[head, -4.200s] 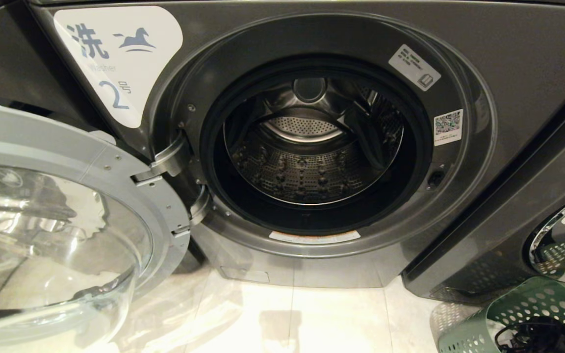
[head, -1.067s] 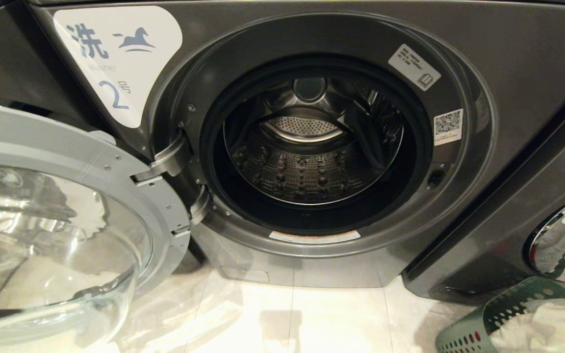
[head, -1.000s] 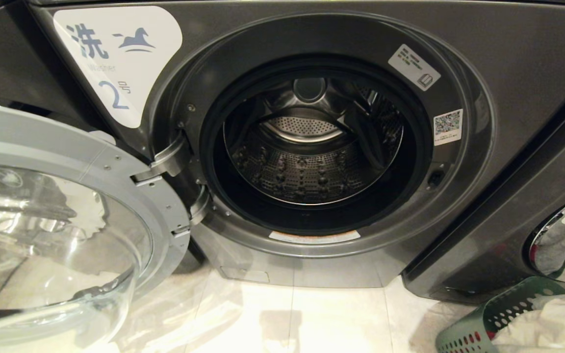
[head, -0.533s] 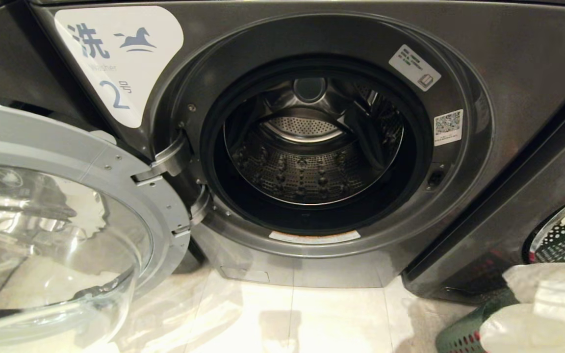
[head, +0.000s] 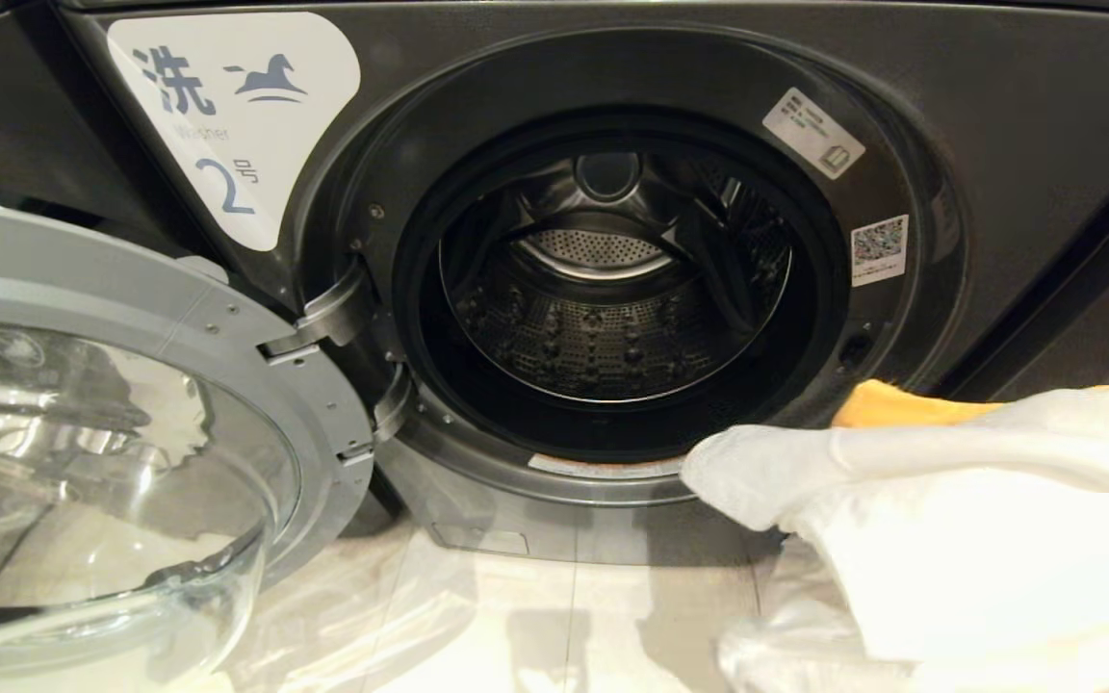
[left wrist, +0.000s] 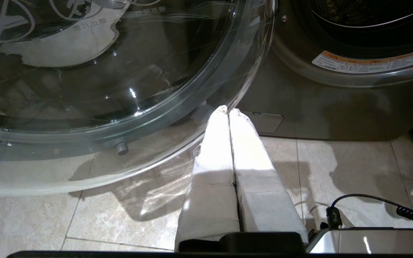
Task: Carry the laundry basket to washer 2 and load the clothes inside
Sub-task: Place the clothes into the washing machine
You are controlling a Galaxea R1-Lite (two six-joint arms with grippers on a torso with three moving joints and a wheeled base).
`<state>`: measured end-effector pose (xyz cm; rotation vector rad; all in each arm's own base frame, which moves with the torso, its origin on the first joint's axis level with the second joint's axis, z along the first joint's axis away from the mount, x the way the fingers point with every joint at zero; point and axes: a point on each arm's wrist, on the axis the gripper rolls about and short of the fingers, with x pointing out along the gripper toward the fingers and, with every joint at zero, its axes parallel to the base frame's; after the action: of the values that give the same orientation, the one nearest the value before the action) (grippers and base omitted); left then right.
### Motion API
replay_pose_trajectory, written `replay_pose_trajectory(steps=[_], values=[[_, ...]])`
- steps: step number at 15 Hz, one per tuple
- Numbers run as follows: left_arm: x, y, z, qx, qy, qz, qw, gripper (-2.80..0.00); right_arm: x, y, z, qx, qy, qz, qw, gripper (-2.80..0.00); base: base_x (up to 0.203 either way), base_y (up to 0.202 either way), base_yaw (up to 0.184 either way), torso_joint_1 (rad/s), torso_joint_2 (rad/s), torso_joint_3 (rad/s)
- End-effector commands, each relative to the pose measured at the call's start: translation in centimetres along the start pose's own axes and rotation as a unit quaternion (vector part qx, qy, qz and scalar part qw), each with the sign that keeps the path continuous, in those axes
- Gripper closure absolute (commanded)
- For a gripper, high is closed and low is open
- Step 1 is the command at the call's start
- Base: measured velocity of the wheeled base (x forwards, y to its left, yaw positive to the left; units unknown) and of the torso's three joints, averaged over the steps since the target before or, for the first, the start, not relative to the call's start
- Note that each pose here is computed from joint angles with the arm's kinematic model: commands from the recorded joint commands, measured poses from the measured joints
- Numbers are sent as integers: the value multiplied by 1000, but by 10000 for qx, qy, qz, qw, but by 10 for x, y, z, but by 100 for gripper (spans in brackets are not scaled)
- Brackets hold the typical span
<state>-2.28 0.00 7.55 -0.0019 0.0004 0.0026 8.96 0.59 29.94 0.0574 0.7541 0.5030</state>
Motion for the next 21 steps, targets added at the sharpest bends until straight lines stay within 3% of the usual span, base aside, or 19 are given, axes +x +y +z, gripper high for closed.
replay_pose_trajectory(steps=[1,5,7,9,10,12,13,15,18,21], values=[[0,0,0,2,-2,3,10000,0,30,-2,21,-324,353,509,9976,0,0,0,0,0,0,0],[0,0,0,-5,-2,3,10000,0,104,4,70,-1230,51,1011,9872,0,0,0,0,0,0,0],[0,0,0,-5,-2,3,10000,0,129,22,82,-1755,-255,1257,9761,0,0,0,0,0,0,0],[0,0,0,-1,-5,3,10000,0,153,39,88,-2518,-446,1332,9575,0,0,0,0,0,0,0],[0,0,0,2,-2,3,10000,0,164,46,90,-2843,-553,1195,9497,0,0,0,0,0,0,0],[0,0,0,-3,-2,3,10000,0,182,56,93,-3117,-849,683,9439,0,0,0,0,0,0,0],[0,0,0,2,-2,3,10000,0,191,62,94,-3316,-1109,452,9358,0,0,0,0,0,0,0],[0,0,0,-1,-2,3,10000,0,211,66,100,-3919,-1678,-16,9046,0,0,0,0,0,0,0],[0,0,0,0,-2,3,10000,0,255,66,108,-4453,-2182,-641,8660,0,0,0,0,0,0,0],[0,0,0,0,-2,3,10000,0,295,62,115,-4653,-2319,-1409,8425,0,0,0,0,0,0,0]])
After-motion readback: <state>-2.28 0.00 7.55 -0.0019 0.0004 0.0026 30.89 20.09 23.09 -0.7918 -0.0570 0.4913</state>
